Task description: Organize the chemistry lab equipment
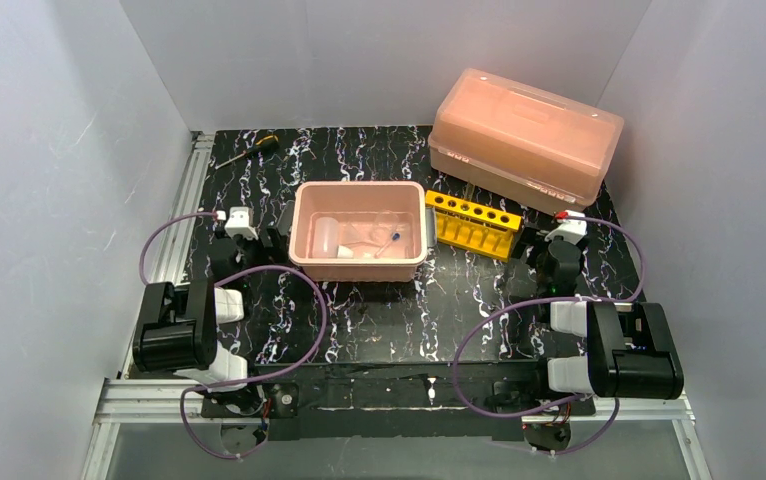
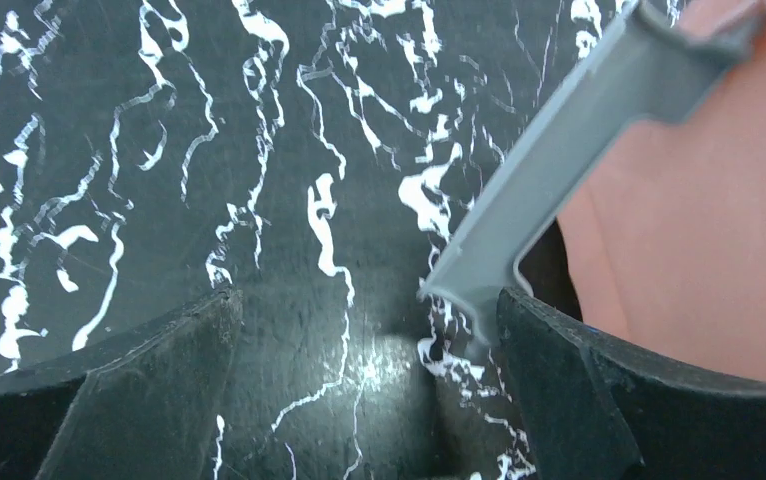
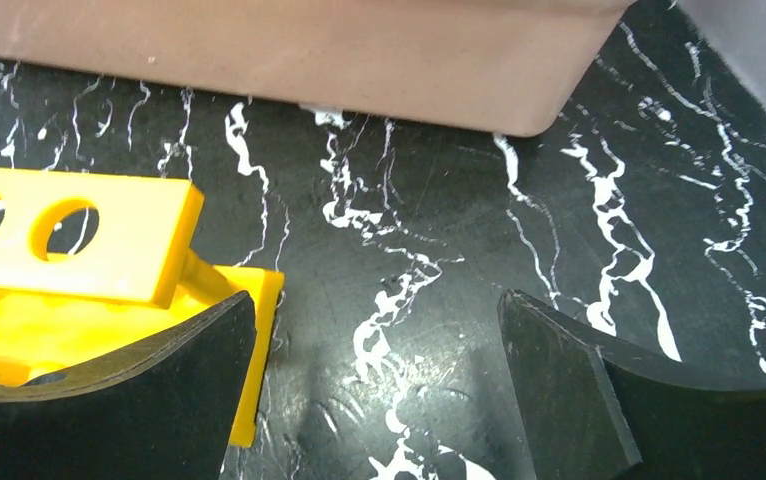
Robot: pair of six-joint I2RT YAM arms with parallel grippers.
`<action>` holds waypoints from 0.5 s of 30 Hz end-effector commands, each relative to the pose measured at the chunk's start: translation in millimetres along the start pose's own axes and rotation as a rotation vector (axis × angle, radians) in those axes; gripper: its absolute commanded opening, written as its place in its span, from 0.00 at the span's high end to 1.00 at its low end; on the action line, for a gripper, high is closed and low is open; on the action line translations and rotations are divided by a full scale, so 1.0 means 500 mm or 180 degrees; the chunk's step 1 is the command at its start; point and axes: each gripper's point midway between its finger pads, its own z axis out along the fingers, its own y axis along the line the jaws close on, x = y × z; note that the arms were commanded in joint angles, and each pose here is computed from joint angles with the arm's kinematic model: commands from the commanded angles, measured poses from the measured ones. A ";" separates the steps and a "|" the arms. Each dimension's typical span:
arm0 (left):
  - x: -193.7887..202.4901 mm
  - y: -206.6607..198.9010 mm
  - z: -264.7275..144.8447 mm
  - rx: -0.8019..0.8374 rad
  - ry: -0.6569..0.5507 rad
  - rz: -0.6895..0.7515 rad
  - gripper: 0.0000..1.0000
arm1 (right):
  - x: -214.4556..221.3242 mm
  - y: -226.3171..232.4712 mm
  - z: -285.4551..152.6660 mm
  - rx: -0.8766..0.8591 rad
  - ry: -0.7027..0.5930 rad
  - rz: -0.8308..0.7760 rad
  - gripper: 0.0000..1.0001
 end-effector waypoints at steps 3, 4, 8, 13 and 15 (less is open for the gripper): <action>0.026 0.003 -0.004 -0.0044 0.0190 0.0138 0.02 | -0.074 -0.019 0.011 0.0125 -0.0419 0.0168 0.02; 0.029 0.005 -0.003 -0.0060 0.0207 0.0138 0.02 | -0.075 -0.019 0.011 0.0125 -0.0422 0.0168 0.02; 0.026 0.002 -0.003 -0.0047 0.0175 0.0145 0.02 | -0.075 -0.020 0.011 0.0133 -0.0420 0.0165 0.02; 0.027 0.002 -0.003 -0.0046 0.0173 0.0140 0.02 | -0.074 -0.020 0.011 0.0136 -0.0405 0.0163 0.02; 0.027 0.003 -0.002 -0.0047 0.0176 0.0141 0.02 | -0.074 -0.020 0.011 0.0136 -0.0405 0.0163 0.02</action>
